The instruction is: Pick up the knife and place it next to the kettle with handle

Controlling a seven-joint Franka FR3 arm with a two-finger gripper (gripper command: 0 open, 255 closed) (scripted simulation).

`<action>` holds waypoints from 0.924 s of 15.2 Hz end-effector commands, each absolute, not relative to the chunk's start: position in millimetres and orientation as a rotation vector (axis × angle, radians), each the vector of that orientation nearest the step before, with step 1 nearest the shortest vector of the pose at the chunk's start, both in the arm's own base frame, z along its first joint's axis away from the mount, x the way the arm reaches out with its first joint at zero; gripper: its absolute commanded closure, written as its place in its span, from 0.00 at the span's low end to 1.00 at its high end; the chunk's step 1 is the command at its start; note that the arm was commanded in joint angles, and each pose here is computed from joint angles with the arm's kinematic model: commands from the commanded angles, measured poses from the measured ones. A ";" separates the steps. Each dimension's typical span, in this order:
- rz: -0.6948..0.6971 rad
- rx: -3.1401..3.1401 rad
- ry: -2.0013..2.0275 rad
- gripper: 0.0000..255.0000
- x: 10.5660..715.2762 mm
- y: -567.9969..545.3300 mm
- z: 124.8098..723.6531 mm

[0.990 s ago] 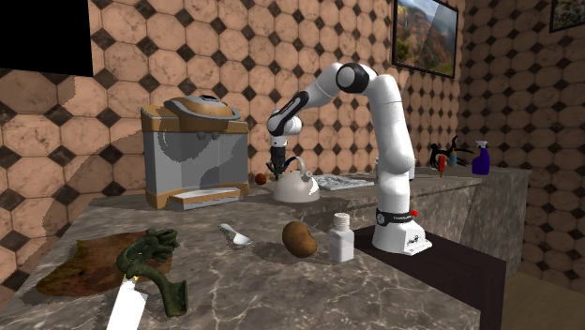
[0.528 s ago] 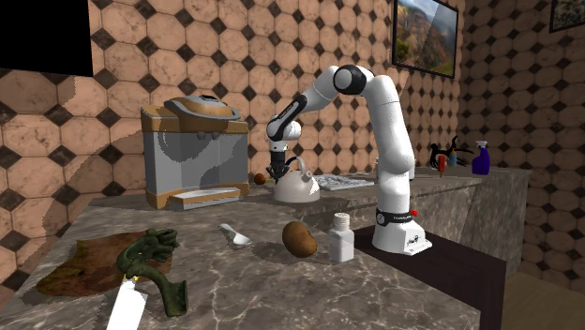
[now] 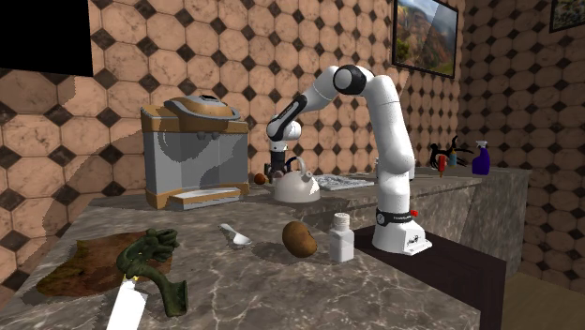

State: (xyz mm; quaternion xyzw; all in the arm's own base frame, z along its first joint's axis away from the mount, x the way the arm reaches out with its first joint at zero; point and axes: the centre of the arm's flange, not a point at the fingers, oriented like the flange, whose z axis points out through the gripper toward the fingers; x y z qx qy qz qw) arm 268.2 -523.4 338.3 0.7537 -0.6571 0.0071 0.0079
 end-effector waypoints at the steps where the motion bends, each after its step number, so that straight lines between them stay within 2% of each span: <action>1: 0.022 2.356 -2.054 0.00 268.2 -523.4 338.3; 6: 0.022 2.356 -2.054 0.00 268.1 -522.4 388.3; 14: 0.022 2.356 -2.054 0.00 268.1 -522.4 388.3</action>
